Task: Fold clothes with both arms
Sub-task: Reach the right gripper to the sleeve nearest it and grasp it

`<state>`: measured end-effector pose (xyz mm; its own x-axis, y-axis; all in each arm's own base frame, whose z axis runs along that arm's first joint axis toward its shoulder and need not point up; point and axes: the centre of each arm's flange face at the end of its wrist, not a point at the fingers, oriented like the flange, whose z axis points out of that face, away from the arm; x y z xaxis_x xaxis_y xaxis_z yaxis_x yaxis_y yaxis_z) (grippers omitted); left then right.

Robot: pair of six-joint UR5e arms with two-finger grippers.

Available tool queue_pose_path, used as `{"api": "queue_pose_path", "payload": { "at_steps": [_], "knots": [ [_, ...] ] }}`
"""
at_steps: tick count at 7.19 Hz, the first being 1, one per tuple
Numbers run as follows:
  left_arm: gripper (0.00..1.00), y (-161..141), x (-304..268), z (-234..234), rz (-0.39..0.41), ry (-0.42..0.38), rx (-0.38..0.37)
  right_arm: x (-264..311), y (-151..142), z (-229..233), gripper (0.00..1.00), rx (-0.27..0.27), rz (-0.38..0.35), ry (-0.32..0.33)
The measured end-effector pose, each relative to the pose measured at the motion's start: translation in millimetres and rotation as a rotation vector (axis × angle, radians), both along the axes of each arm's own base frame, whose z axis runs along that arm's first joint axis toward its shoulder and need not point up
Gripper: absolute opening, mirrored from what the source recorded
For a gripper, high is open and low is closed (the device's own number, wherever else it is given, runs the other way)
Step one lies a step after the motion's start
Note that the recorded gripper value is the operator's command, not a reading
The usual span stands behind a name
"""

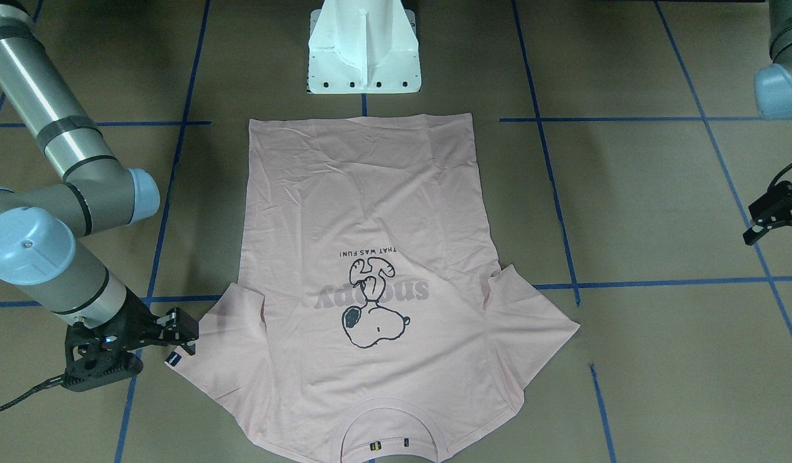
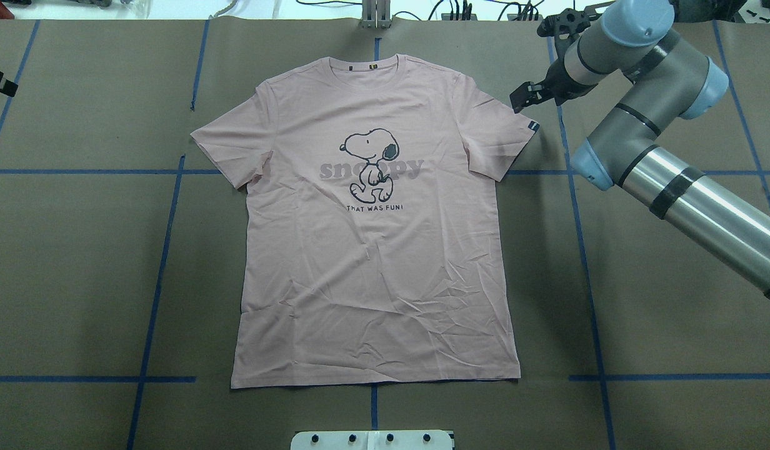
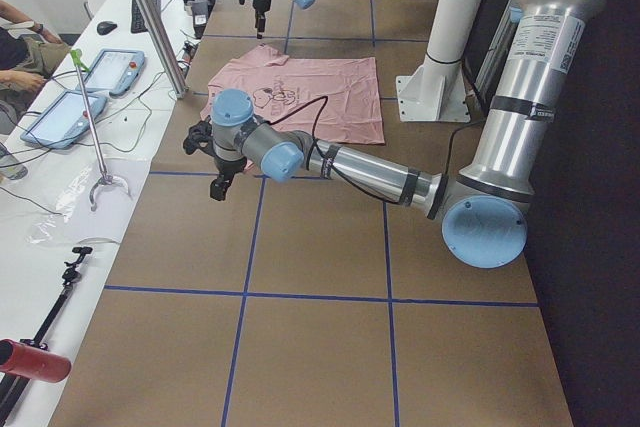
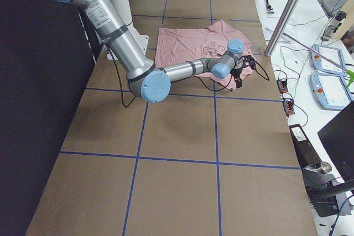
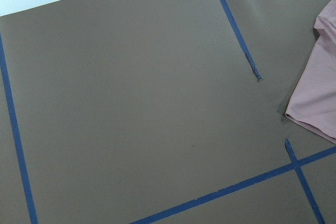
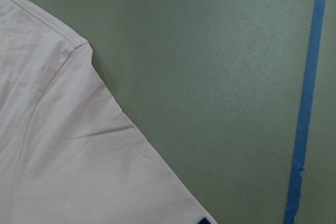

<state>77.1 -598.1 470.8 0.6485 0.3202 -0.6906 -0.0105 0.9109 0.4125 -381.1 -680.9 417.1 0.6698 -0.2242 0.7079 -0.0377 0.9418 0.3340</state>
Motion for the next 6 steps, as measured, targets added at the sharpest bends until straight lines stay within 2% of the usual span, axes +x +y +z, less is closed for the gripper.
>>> {"api": "queue_pose_path", "payload": {
  "at_steps": [4,5,6],
  "knots": [
    [1.00,1,0,-5,-0.013,0.008,-0.003,-21,-1,28,0.98,-0.047,-0.009,0.043],
    [1.00,2,-1,-5,-0.014,0.008,-0.003,-25,-3,30,0.90,-0.051,-0.011,0.050],
    [1.00,3,-1,-6,-0.014,0.009,-0.002,-28,-4,29,0.72,-0.052,-0.012,0.053]
  ]
}}
